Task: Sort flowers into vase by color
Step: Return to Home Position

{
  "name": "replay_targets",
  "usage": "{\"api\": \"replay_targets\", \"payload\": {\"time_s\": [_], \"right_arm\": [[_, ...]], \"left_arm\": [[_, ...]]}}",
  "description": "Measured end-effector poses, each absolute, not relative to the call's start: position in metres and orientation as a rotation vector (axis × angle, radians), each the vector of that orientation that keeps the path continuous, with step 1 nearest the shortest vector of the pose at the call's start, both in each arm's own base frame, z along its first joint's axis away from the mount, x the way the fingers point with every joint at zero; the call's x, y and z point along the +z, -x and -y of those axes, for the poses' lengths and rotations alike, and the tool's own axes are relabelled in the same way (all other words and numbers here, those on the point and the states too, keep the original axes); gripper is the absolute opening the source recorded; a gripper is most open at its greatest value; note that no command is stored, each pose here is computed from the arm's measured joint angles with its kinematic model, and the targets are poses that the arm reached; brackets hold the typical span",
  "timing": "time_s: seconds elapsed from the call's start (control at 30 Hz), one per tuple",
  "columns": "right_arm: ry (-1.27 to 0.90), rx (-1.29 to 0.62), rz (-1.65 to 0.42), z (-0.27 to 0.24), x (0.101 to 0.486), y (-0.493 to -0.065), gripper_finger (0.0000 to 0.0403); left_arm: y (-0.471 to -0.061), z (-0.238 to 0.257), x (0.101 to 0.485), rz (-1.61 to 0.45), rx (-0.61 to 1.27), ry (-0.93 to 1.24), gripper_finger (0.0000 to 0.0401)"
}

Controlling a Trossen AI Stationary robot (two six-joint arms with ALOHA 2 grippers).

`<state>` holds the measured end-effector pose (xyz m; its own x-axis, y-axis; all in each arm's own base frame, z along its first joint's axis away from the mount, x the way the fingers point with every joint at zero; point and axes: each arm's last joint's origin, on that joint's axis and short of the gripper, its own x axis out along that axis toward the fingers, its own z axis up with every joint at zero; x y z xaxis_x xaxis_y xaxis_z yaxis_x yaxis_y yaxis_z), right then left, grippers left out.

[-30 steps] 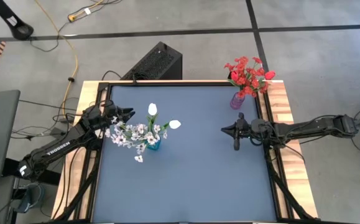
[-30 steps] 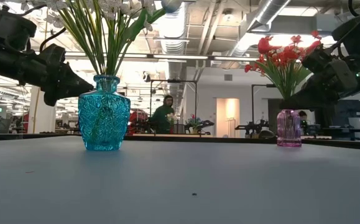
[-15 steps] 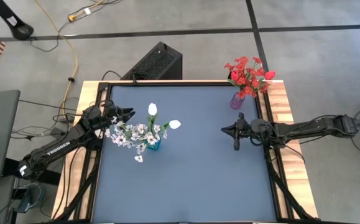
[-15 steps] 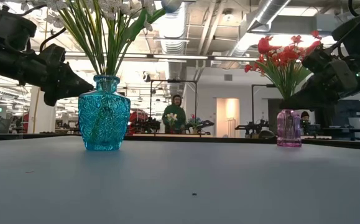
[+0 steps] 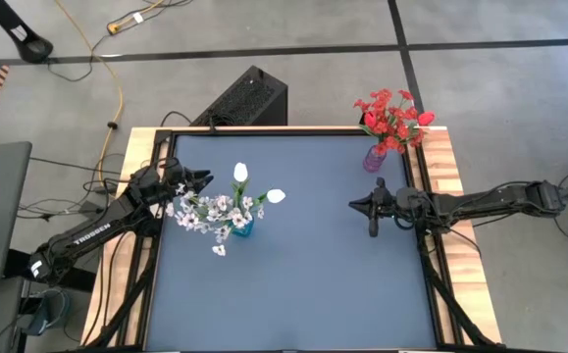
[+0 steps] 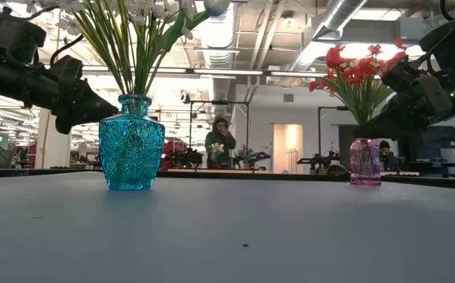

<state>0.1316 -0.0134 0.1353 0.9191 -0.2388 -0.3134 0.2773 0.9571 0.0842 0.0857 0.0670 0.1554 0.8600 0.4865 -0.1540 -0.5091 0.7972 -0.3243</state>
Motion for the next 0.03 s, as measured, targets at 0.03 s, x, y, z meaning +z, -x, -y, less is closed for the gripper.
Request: {"api": "replay_targets", "payload": {"time_s": [0.03], "right_arm": [[-0.128,-0.266,-0.306,0.0134,0.1353,-0.1316,0.0048]], "left_arm": [[-0.0857,-0.067,0.1554,-0.064,0.535,0.366,0.0119]]}}
